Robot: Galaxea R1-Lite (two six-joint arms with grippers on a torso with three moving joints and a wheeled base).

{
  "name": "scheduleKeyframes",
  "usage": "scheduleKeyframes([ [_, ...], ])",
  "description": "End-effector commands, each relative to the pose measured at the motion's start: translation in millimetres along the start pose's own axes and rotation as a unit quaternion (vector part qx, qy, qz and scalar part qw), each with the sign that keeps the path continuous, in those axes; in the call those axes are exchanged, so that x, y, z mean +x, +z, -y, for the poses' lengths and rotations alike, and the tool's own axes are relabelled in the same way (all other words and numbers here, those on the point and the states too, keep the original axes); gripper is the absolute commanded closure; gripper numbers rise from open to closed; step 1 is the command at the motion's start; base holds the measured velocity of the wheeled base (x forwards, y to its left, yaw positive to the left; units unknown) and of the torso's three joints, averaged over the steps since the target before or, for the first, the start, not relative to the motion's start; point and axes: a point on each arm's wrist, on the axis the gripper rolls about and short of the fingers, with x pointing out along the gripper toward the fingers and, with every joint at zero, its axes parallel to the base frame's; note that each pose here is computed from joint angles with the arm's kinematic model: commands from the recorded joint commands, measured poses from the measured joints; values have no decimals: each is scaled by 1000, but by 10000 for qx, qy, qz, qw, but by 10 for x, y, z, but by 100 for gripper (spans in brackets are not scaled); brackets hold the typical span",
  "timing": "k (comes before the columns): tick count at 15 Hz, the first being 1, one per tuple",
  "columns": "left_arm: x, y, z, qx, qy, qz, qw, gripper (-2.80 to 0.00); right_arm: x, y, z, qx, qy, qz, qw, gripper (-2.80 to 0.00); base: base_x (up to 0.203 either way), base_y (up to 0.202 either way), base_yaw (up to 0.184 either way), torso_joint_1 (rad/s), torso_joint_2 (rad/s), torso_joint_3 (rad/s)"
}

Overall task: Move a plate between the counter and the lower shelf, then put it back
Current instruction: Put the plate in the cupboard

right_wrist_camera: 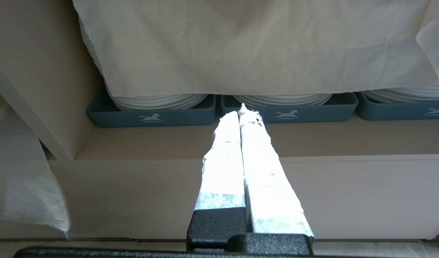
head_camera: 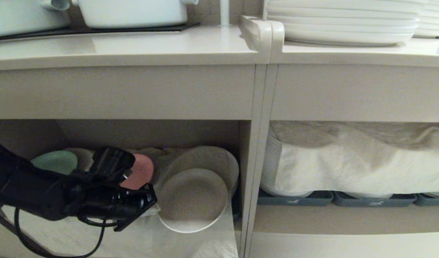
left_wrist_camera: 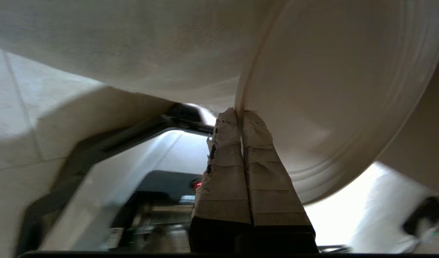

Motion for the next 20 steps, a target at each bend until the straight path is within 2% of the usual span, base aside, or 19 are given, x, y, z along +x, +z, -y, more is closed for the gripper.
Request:
scheduleKeyframes([
  [1,31,44,81,-226,-83,35,9997,0,1,0,0,2,-1,-6,10000,0,0,0,0,0,0,0],
  [8,154,143,218,-689,-92,173,9974,0,1,0,0,2,-1,-6,10000,0,0,0,0,0,0,0],
  [13,264,169,301,-657,-46,219,9976,0,1,0,0,2,-1,-6,10000,0,0,0,0,0,0,0],
  [16,318,215,351,-807,-36,312,9962,0,0,4,0,2,0,0,10000,0,0,0,0,0,0,0],
  [20,379,227,408,-775,-61,303,9965,0,1,0,0,2,-1,-6,10000,0,0,0,0,0,0,0],
])
